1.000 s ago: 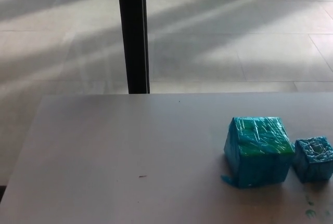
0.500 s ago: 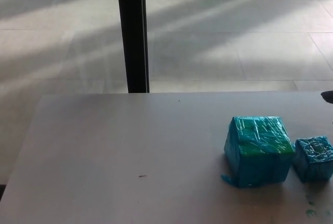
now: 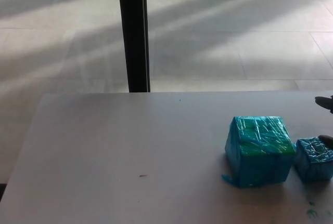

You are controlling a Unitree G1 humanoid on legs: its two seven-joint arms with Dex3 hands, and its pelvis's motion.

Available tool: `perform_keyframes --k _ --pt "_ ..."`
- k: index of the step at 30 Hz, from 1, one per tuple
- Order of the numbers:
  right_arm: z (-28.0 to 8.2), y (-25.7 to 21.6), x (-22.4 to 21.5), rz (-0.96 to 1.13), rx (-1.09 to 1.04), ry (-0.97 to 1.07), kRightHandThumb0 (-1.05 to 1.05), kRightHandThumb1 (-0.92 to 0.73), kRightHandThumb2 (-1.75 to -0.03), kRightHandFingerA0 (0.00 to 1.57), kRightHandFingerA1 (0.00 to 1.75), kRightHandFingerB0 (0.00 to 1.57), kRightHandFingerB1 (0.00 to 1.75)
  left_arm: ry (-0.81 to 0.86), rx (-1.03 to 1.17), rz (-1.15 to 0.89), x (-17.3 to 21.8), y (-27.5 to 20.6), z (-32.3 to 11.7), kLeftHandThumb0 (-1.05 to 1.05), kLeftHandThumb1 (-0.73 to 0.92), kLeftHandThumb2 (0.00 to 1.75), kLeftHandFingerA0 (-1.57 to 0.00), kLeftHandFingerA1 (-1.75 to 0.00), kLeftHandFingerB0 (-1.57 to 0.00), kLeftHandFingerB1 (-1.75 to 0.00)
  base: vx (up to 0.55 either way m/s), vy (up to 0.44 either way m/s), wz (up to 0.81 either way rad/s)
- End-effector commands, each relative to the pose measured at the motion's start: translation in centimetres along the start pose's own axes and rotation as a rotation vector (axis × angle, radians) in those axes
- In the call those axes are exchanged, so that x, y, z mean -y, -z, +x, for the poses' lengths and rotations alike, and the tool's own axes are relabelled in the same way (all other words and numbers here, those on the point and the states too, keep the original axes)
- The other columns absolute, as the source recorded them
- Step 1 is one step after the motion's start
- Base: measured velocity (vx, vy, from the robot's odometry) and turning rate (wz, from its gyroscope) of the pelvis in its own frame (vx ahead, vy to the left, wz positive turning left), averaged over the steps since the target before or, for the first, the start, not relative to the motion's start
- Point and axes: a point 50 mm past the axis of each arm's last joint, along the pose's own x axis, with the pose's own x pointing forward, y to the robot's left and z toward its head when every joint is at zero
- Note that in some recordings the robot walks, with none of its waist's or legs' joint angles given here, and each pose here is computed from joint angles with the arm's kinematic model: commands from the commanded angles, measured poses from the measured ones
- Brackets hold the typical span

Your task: The robot uses its right hand to pick up the small cube kept on the middle on the desk and place it on the bigger cube kept next to it

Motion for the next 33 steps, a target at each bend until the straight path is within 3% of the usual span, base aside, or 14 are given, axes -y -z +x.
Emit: perform_keyframes --k 1,3,8,9,11,13,17,18,19,25,28,29,32,33 --pt "0.9 0.5 -0.7 -0.099 -0.090 0.012 -1.05 -0.60 -0.99 0.00 0.00 0.00 0.03 -0.029 0.023 0.029 -0.7 -1.0 -0.1 -0.86 0.64 1.01 -0.32 -0.50 -0.24 -0.45 0.00 0.000 0.00" --pt "1.4 0.4 -1.5 -0.105 -0.108 -0.021 -1.02 -0.57 -0.97 0.00 0.00 0.00 0.05 -0.027 0.030 0.032 -0.6 -1.1 -0.1 -0.86 0.82 0.65 -0.38 -0.39 -0.30 -0.32 0.00 0.000 0.00" --pt "2.1 0.5 -2.3 -0.121 -0.139 -0.057 -1.02 -0.55 -0.97 0.00 0.00 0.04 0.05 -0.028 0.037 0.024 -0.6 -1.4 0.0 -0.86 0.81 0.65 -0.38 -0.38 -0.30 -0.32 0.00 0.000 0.00" --pt "2.3 0.5 -2.4 -0.116 -0.147 -0.062 -1.05 -0.71 -0.63 0.00 0.00 0.00 0.14 -0.034 0.037 0.023 -0.6 -1.4 0.0 -0.85 0.63 1.00 -0.33 -0.50 -0.25 -0.45 0.00 0.000 0.00" --pt "2.9 0.4 -2.7 -0.115 -0.158 -0.071 -1.05 -0.59 -1.02 0.00 0.02 0.05 0.03 -0.032 0.036 0.020 -0.6 -1.5 0.0 -0.86 0.63 1.00 -0.33 -0.50 -0.24 -0.45 0.00 0.000 0.00" --pt "3.1 0.3 -2.8 -0.110 -0.152 -0.071 -1.05 -0.59 -1.02 0.00 0.01 0.05 0.03 -0.027 0.035 0.013 -0.5 -1.6 0.0 -0.88 0.79 0.63 -0.39 -0.36 -0.29 -0.31 0.00 0.000 0.00" --pt "3.5 -0.2 -2.8 -0.127 -0.139 -0.077 -1.05 -0.58 -1.02 0.00 0.02 0.03 0.03 -0.013 0.044 0.024 -0.5 -1.6 0.0 -0.87 0.80 0.65 -0.36 -0.37 -0.26 -0.31 0.00 0.000 0.00" --pt "3.6 -0.3 -2.8 -0.132 -0.134 -0.074 -1.05 -0.58 -1.02 0.00 0.02 0.03 0.03 -0.017 0.044 0.030 -0.5 -1.7 0.0 -0.86 0.64 1.00 -0.31 -0.49 -0.22 -0.44 0.00 0.000 0.00" --pt "3.8 -0.5 -2.8 -0.134 -0.136 -0.077 -1.00 -0.51 -0.93 0.00 0.00 0.02 0.11 -0.011 0.043 0.034 -0.5 -1.7 0.0 -0.87 0.81 0.65 -0.37 -0.36 -0.27 -0.31 0.00 0.000 0.00" --pt "4.0 -0.5 -2.5 -0.180 -0.186 -0.123 -0.90 -0.51 -0.90 0.00 0.08 0.00 0.09 -0.014 0.038 0.031 -0.5 -1.8 0.0 -0.86 0.80 0.65 -0.36 -0.36 -0.26 -0.31 0.00 0.000 0.00" --pt "4.0 0.0 -2.5 -0.215 -0.263 -0.217 -0.72 -0.38 -0.68 0.08 0.84 0.03 0.18 -0.012 0.036 0.036 -0.5 -1.8 0.0 -0.86 0.64 1.01 -0.31 -0.49 -0.21 -0.44 0.00 0.000 0.00" --pt "3.9 0.0 -2.5 -0.228 -0.263 -0.224 -0.70 -0.40 -0.72 0.19 0.91 0.02 0.19 -0.008 0.037 0.041 -0.5 -1.8 0.0 -0.86 0.82 0.66 -0.37 -0.37 -0.26 -0.31 0.00 0.000 0.00" --pt "3.7 0.0 -3.3 -0.356 -0.271 -0.297 -0.48 -0.52 -0.56 0.17 0.51 0.00 0.22 0.012 0.033 0.044 -0.5 -1.8 0.0 -0.85 0.82 0.63 -0.35 -0.34 -0.24 -0.29 0.00 0.000 0.00" --pt "3.7 0.0 -3.6 -0.376 -0.284 -0.319 -0.43 -0.51 -0.58 0.19 0.53 0.01 0.19 0.009 0.031 0.044 -0.5 -1.8 0.0 -0.85 0.65 1.00 -0.28 -0.47 -0.18 -0.43 0.00 0.000 0.00"
